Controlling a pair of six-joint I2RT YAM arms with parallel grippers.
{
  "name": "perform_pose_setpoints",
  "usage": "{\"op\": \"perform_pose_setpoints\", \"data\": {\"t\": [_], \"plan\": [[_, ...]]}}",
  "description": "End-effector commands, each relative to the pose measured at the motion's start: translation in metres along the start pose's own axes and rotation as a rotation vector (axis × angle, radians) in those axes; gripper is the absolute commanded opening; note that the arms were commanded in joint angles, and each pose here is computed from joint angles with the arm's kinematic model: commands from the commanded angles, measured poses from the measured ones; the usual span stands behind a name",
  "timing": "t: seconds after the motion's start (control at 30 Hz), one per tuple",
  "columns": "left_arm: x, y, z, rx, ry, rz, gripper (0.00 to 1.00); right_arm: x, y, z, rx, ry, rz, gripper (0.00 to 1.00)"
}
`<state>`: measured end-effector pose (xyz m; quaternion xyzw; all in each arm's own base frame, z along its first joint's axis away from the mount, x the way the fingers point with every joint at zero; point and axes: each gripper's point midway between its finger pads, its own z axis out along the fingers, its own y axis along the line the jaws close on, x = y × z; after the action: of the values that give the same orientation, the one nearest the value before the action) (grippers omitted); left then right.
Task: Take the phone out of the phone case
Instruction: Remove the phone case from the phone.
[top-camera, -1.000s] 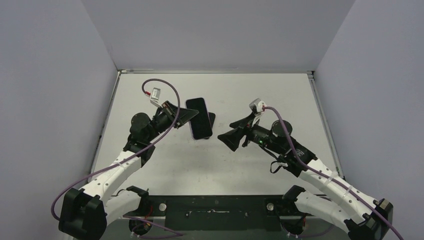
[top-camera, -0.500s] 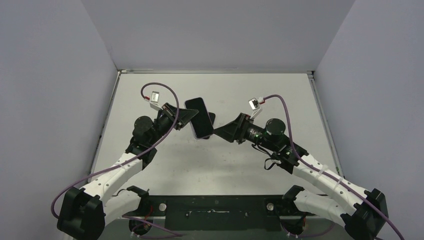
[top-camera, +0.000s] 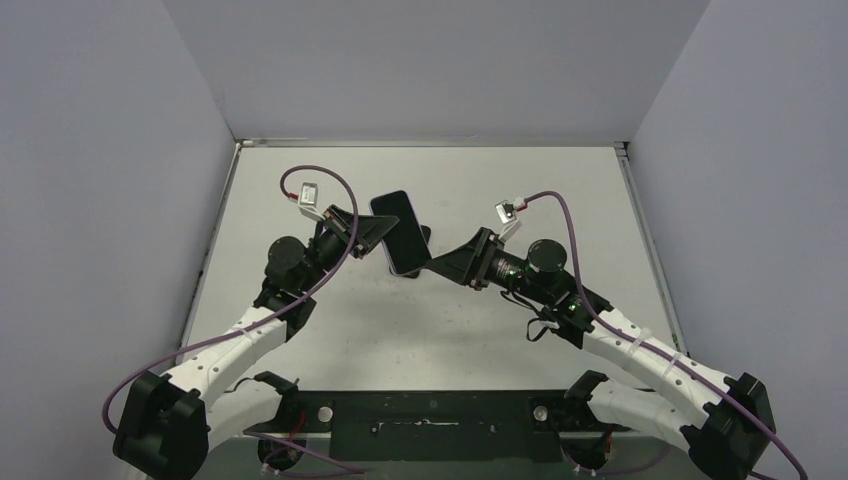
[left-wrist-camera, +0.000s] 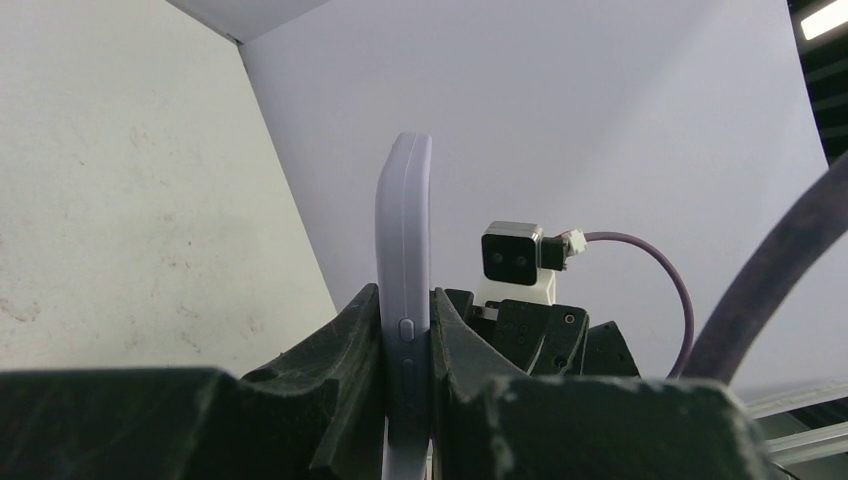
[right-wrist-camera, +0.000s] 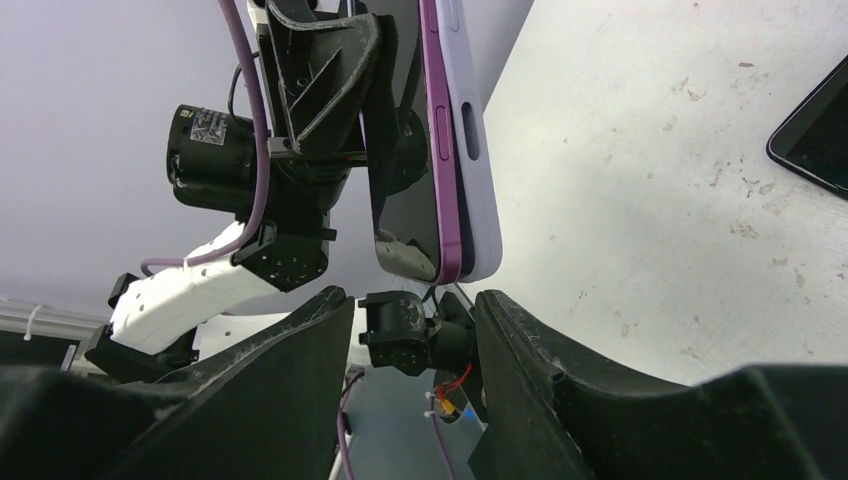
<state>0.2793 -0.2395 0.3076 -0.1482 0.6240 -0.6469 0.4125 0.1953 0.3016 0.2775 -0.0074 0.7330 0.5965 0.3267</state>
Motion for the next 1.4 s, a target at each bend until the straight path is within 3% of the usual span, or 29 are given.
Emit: {"op": "perform_pose_setpoints", "data": {"t": [0.0,0.5,0.67,1.1,1.23,1.37], "plan": [[-0.009,-0.041,0.001,0.148,-0.039,0.031,0.0,-0.009,0.017,0.003,-0.062,-0.035,-0.006,0.48],[-0.003,-0.043,0.001,0.156,-0.02,0.048,0.0,-0.008,0.022,0.006,-0.098,-0.038,0.006,0.43],[0.003,-0.048,-0.001,0.189,-0.015,-0.006,0.0,-0.008,0.025,0.007,-0.123,-0.046,0.008,0.42],[0.042,-0.069,0.0,0.248,0.071,-0.035,0.0,-0.018,0.043,0.017,-0.216,-0.068,-0.028,0.38],[0.053,-0.074,0.001,0.258,0.101,0.008,0.0,-0.02,0.045,0.024,-0.229,-0.061,-0.036,0.33],[0.055,-0.072,-0.003,0.259,0.104,0.072,0.0,-0.022,0.048,0.027,-0.241,-0.058,-0.04,0.18]]}}
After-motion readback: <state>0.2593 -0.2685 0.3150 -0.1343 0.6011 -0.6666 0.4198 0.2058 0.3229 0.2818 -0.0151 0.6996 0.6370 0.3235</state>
